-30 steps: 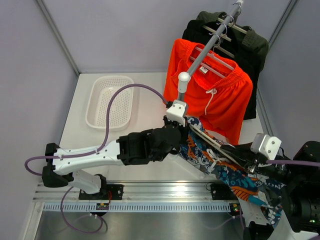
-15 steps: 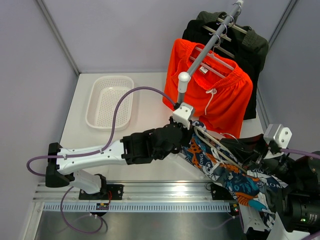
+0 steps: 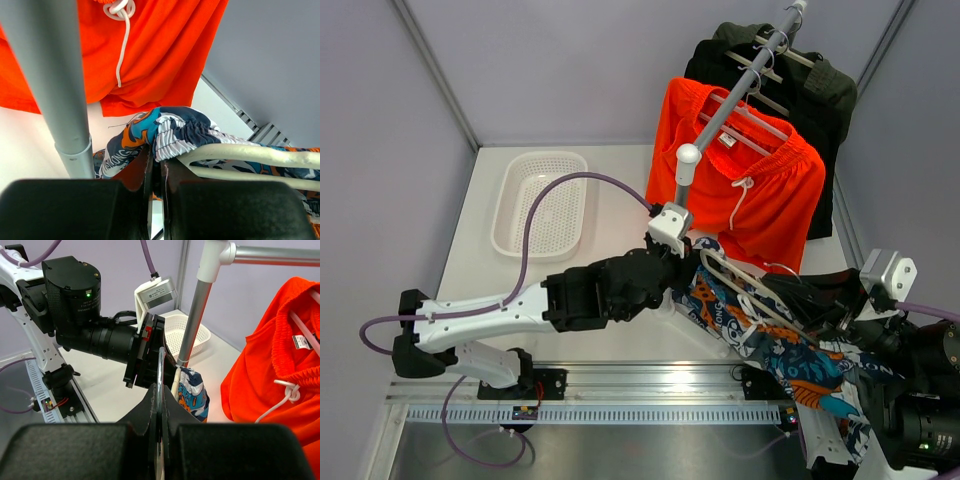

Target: Remove the shorts from the hanger

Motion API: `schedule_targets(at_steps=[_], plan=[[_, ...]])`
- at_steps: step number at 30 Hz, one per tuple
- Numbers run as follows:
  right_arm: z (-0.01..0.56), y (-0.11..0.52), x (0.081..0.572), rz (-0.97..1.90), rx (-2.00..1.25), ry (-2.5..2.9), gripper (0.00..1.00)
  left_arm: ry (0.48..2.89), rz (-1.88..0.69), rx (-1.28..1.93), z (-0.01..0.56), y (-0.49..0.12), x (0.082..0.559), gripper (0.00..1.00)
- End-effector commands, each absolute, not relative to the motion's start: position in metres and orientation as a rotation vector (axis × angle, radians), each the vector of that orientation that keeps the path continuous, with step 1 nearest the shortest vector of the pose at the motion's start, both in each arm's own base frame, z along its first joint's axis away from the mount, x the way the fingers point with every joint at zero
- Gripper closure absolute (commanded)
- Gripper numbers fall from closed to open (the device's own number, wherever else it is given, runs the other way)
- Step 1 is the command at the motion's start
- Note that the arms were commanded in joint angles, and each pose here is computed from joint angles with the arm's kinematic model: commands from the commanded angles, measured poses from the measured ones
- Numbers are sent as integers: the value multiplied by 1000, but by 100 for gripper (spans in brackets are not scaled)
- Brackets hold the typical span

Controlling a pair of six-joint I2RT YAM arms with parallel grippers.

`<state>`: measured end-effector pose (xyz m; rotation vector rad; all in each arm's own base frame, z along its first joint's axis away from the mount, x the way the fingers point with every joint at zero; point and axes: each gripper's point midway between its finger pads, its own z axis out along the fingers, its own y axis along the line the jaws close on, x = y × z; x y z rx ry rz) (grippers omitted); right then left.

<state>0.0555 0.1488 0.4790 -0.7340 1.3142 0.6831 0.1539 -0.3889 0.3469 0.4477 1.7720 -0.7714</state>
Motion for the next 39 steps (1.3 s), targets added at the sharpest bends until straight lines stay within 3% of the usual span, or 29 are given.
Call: schedule_targets(at_steps=[1,29,39], plan=[[504,146,54,610,-726,1211,100,1758,-818,411,359,-383,150,93],[530,145,44,621,-637,1116,100,1853,-847,498,329,-404,145,87],[516,124,93,624,-436,1131,100,1722,-1083,742,346,-433,107,90]])
